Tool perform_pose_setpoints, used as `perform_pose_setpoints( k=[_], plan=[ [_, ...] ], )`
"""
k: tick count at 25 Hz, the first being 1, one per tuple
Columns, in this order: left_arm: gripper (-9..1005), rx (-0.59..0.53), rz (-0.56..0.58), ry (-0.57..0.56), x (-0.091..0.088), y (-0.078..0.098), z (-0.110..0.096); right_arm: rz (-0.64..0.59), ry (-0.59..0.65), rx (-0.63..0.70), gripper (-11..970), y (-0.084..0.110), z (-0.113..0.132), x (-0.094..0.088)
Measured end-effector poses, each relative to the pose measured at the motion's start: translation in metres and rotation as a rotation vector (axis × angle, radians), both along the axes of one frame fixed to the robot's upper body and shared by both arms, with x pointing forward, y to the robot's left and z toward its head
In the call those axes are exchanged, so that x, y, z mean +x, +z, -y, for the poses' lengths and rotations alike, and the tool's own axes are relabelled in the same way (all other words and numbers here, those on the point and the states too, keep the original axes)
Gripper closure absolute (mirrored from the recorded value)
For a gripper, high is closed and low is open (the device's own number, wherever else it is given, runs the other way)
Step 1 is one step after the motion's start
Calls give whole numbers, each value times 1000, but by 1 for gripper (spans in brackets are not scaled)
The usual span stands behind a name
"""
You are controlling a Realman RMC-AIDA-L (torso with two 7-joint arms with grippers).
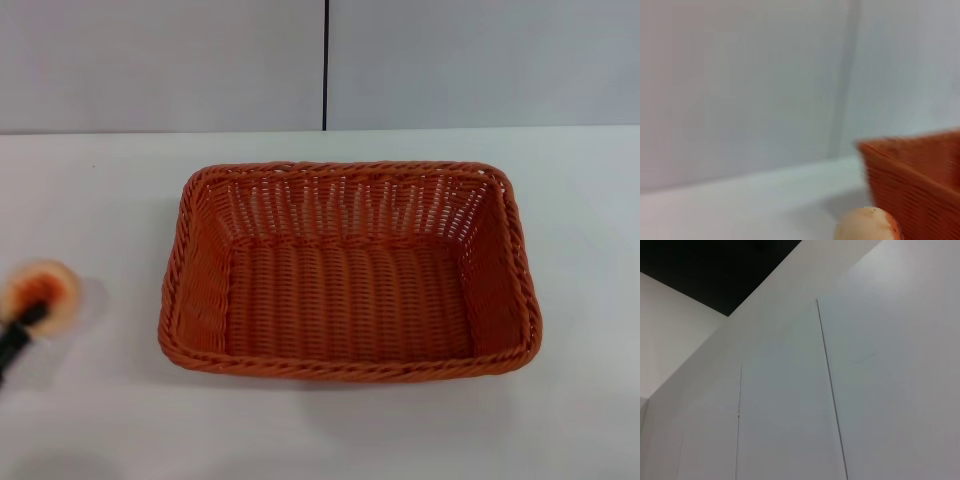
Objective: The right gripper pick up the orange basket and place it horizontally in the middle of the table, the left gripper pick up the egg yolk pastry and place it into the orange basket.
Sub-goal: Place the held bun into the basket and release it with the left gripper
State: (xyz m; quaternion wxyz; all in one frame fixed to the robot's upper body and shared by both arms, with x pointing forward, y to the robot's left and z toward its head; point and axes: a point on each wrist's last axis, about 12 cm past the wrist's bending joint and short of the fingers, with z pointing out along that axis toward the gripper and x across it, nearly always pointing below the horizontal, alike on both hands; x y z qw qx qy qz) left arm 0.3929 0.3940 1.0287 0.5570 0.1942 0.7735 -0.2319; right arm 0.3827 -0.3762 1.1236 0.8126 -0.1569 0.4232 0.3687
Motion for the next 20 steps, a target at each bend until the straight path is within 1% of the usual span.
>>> perform_pose_setpoints(
  k=[2,3,4,5,7,8,11,13,15,16,18,20],
  plan=[
    [782,-18,33,35,-1,5,-4,0,0,0,442,0,0,0],
    [790,-18,33,35,-1,5,-4,1,1,0,442,0,0,0],
    [798,-50,76,31,0,11,-4,1,2,0,442,0,0,1],
    [802,-83,118,-5,1,17,0,1,5,0,442,0,-1,2],
    [810,-106,146,-31,3,21,4,1,14,2,442,1,-2,3],
    [814,-139,182,-67,7,26,10,2,20,3,442,1,-3,5],
    [825,-207,237,-128,16,32,23,6,31,5,442,2,-5,8],
    [833,-260,274,-178,25,36,35,5,38,16,443,1,-6,10],
    [841,-294,293,-216,33,37,46,2,49,33,443,-1,-9,13],
    [850,-315,307,-254,41,37,57,2,49,33,443,-1,-9,13],
    [867,-324,314,-292,48,36,67,1,50,35,443,-1,-9,13],
    [885,-326,305,-349,58,33,84,2,52,35,443,-1,-10,14]
  ],
)
